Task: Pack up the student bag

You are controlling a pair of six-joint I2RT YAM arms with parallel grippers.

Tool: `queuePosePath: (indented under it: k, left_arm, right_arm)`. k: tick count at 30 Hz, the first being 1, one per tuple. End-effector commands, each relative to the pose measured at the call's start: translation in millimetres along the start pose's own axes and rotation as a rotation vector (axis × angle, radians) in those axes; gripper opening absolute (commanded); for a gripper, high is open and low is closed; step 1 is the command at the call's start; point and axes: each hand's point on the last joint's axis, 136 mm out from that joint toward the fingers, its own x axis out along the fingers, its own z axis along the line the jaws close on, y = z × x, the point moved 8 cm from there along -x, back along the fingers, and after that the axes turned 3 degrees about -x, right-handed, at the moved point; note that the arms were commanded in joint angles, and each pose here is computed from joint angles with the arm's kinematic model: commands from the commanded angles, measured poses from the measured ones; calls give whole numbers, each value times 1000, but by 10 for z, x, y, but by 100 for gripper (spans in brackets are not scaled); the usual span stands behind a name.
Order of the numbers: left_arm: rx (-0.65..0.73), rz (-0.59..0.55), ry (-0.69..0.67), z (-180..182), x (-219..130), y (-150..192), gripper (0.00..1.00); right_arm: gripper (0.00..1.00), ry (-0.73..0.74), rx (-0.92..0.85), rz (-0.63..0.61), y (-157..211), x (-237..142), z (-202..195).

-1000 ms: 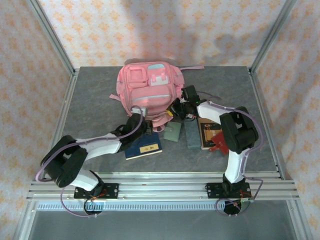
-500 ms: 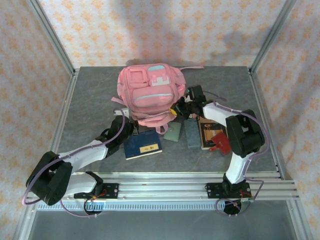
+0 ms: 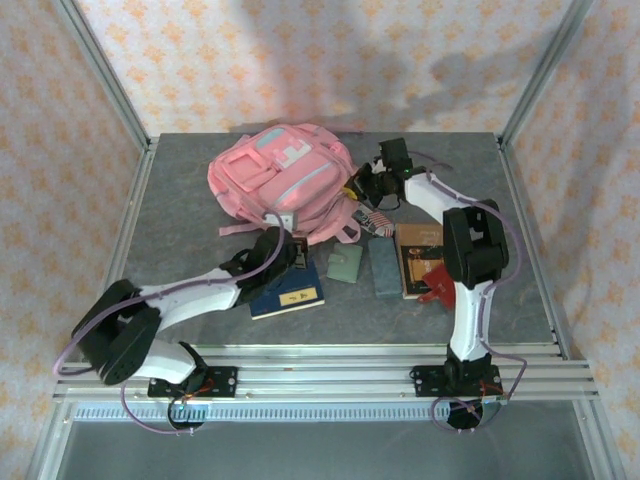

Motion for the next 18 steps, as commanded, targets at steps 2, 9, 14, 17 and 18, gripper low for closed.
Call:
queuePosePath:
  k: [2, 9, 14, 17, 18]
  left_arm:
    - [17, -68, 63, -270, 150, -234, 0]
    - [17, -63, 98, -345, 238, -247, 0]
    - [20, -54, 105, -342, 252, -221, 0]
    - [20, -53, 109, -344, 258, -217, 0]
    - [21, -50, 111, -346, 262, -211, 0]
  right_arm:
    - [22, 34, -8, -175, -406, -142, 100]
    - [44, 100, -46, -194, -171, -526, 47]
    - [45, 35, -45, -167, 152, -775, 22]
    - [47, -3, -47, -150, 388, -852, 15]
    - [47, -9, -51, -142, 456, -856, 21]
